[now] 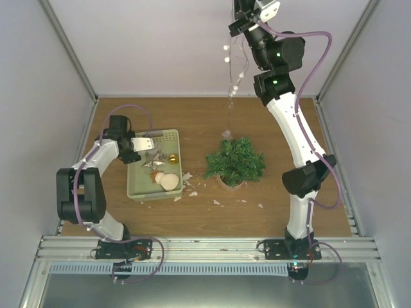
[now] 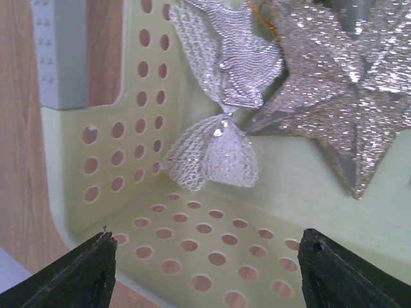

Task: Decorate the small christmas tree

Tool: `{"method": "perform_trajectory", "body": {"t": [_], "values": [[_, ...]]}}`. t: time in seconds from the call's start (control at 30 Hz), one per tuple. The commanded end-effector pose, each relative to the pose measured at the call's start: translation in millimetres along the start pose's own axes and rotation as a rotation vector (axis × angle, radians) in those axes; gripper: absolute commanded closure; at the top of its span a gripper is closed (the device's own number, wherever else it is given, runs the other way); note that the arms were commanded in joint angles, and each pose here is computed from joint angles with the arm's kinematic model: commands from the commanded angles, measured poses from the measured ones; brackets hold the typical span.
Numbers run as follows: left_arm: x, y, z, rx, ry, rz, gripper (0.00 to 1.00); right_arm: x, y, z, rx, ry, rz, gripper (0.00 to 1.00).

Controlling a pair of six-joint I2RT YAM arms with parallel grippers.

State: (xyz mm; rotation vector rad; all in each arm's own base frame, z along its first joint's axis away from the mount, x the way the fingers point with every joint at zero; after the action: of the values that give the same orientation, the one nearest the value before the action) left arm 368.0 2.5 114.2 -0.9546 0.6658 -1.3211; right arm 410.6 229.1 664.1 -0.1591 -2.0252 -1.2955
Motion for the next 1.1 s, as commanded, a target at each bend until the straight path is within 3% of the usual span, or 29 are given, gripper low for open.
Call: {"method": "perform_trajectory", "body": {"t": [0.0, 0.23, 0.33, 0.43, 0.57, 0.87, 1.07], "values": [[-20.7, -4.0, 24.2, 0.032, 0.089, -0.027, 0.21, -9.0, 0.3, -5.5, -0.018, -0.020, 0.023, 0.99], [-49.9, -7.3, 34.0, 0.039, 0.164, -0.011, 0.16, -24.6, -1.4, -6.3, -0.017, -0.014, 0.077, 0.99], [-43.8, -15.5, 43.7, 0.060, 0.156, -0.055, 0.16, -28.5, -2.0, -5.3, -0.012, -0.014, 0.088, 0.99], [-16.4, -47.7, 64.9, 0.071, 0.086, -0.218, 0.13, -36.4, -2.6, -4.2, -0.003, -0.017, 0.110, 0.99], [29.0, -96.6, 87.0, 0.065, 0.015, -0.424, 0.02, -47.9, -3.6, -1.9, 0.010, -0.014, 0.144, 0.99], [136.7, -162.2, 108.6, 0.061, -0.118, -0.841, 0.01, -75.5, -10.0, 15.1, 0.111, 0.069, 0.246, 0.99], [187.4, -140.5, 107.9, 0.045, -0.165, -0.894, 0.01, -84.4, -16.8, 27.6, 0.188, 0.107, 0.313, 1.00]]}}
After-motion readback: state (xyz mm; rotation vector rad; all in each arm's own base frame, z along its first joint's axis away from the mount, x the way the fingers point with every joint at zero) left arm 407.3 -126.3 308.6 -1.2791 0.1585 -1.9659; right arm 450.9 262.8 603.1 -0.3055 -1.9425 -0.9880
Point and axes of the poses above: each gripper's point midway between its finger pads, its own y axis out along the fingers, its own z axis along the line the jaws close on, x = y × z, the point moved 3 cm from there along -y, back along the fingers, and after that the axes turned 5 degrees about y, right-handed, at the moved point
